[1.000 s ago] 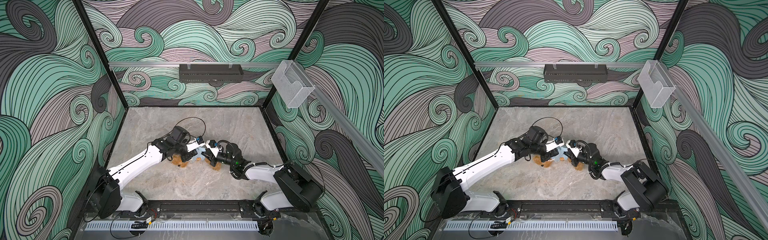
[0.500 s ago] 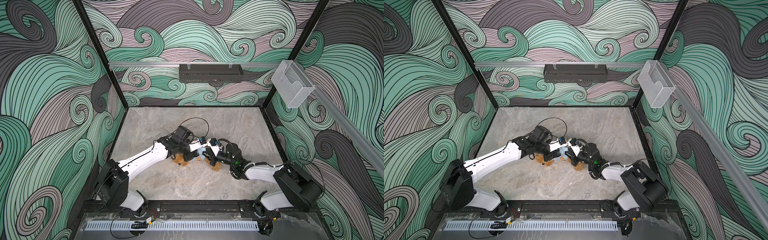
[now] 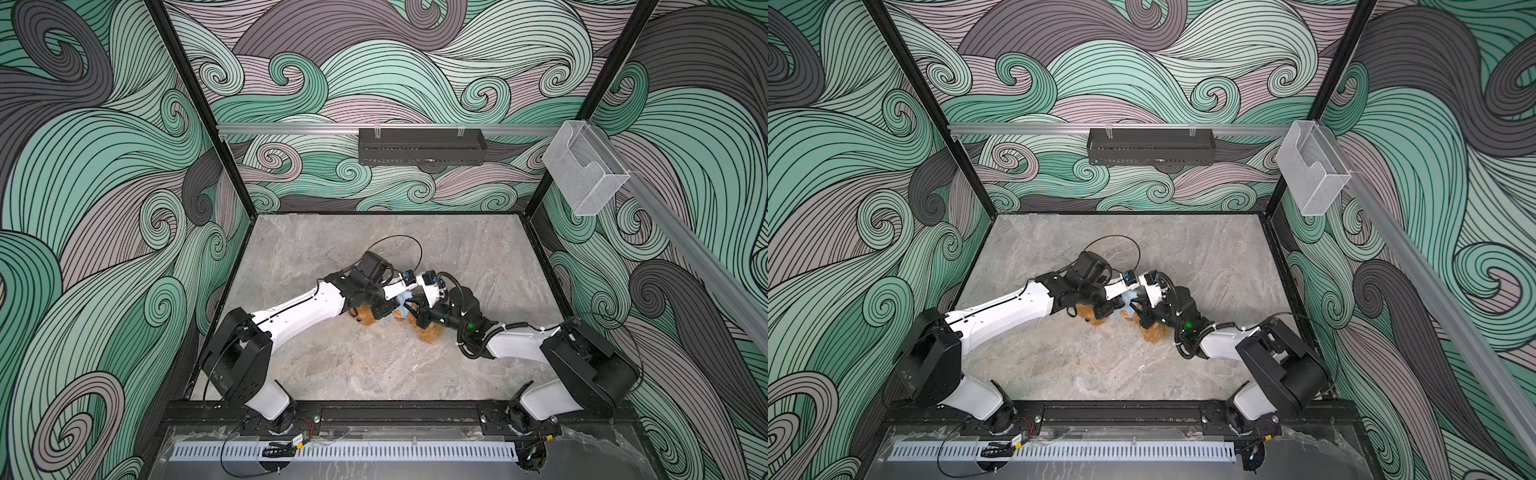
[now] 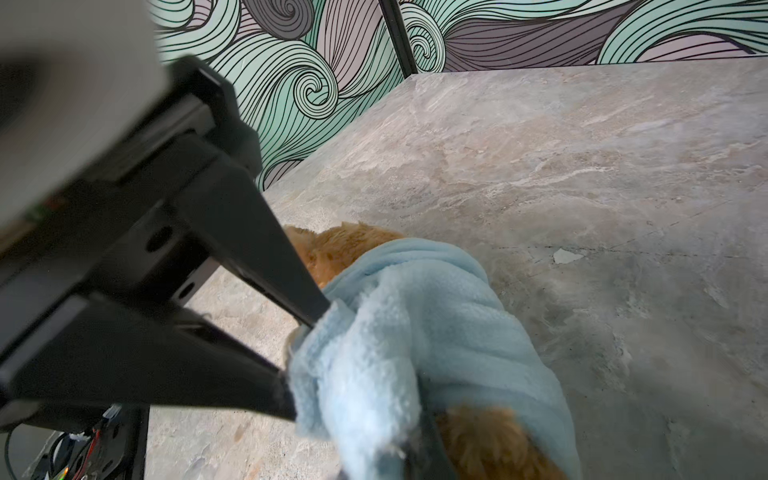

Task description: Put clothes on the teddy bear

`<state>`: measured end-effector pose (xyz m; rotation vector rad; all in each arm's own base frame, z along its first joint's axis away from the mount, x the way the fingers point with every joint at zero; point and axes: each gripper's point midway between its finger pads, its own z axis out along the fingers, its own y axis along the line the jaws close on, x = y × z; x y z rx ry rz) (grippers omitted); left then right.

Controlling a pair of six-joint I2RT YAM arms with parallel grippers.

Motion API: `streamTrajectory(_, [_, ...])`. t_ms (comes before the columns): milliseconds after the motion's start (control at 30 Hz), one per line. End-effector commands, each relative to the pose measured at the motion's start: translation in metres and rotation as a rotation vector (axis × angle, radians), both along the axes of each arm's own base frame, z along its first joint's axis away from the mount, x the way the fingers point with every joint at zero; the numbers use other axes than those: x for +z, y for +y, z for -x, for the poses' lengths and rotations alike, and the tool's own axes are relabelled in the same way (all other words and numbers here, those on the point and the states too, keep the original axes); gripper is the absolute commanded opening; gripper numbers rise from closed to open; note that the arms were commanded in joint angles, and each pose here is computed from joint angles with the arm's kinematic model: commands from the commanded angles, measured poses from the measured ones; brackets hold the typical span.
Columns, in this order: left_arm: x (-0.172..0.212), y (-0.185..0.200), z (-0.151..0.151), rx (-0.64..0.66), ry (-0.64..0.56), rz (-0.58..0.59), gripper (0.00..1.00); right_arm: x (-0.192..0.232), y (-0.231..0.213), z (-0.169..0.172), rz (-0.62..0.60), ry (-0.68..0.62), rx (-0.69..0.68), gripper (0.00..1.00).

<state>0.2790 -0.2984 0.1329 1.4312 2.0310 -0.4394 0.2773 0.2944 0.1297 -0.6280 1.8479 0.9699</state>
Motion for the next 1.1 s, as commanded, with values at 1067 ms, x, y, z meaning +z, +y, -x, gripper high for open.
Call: streamTrajectory(1067, [0.131,0.072,-0.015,0.423,-0.019,0.815,0.0,-0.026,-0.042,-0.026,0.064,-0.041,-0.197,0.0])
